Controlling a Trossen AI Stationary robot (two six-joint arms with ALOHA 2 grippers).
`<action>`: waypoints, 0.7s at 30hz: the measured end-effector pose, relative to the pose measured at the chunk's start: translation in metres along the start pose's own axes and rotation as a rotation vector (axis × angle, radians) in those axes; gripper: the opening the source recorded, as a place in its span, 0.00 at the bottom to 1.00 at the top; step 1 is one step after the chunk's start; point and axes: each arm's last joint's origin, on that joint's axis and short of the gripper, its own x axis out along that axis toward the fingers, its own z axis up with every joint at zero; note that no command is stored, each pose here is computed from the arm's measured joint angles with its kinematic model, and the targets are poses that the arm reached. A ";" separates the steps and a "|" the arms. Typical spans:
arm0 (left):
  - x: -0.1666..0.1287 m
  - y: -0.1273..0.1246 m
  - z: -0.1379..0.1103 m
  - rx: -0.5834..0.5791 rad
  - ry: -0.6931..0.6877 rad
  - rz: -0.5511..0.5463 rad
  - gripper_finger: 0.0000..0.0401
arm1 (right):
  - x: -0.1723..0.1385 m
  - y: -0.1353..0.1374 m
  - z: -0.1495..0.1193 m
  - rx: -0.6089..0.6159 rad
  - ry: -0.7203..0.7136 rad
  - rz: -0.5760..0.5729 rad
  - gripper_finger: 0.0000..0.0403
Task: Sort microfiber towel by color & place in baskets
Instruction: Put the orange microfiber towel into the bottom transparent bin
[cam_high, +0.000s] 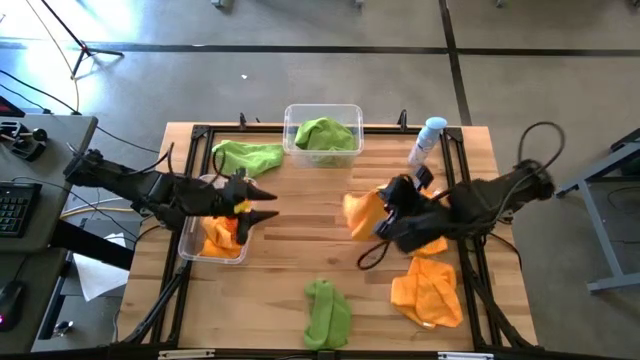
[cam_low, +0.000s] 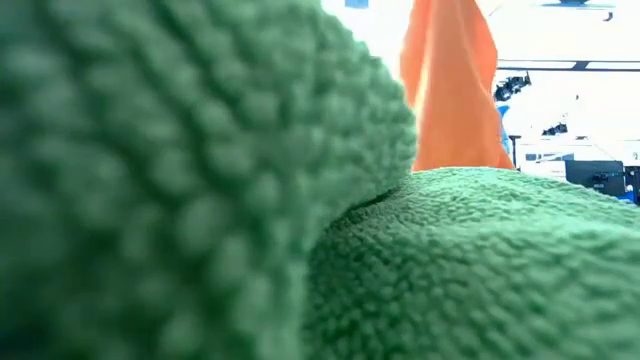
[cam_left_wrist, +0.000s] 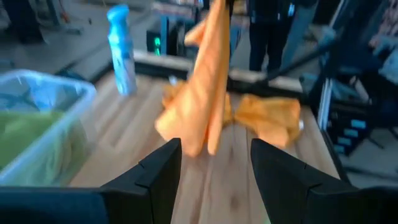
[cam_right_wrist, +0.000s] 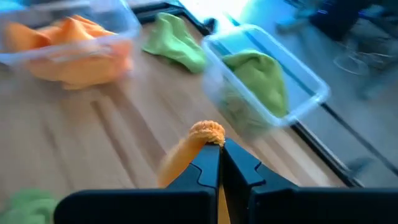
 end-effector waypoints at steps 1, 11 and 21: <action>0.002 0.002 0.003 0.004 -0.024 0.002 0.45 | 0.002 -0.005 -0.002 0.002 -0.024 0.041 0.00; 0.041 0.010 0.019 -0.015 -0.187 -0.013 0.45 | 0.062 -0.036 -0.011 0.027 -0.398 0.524 0.00; 0.089 0.012 0.018 -0.092 -0.285 -0.030 0.45 | 0.101 -0.031 0.014 -0.053 -0.504 0.682 0.00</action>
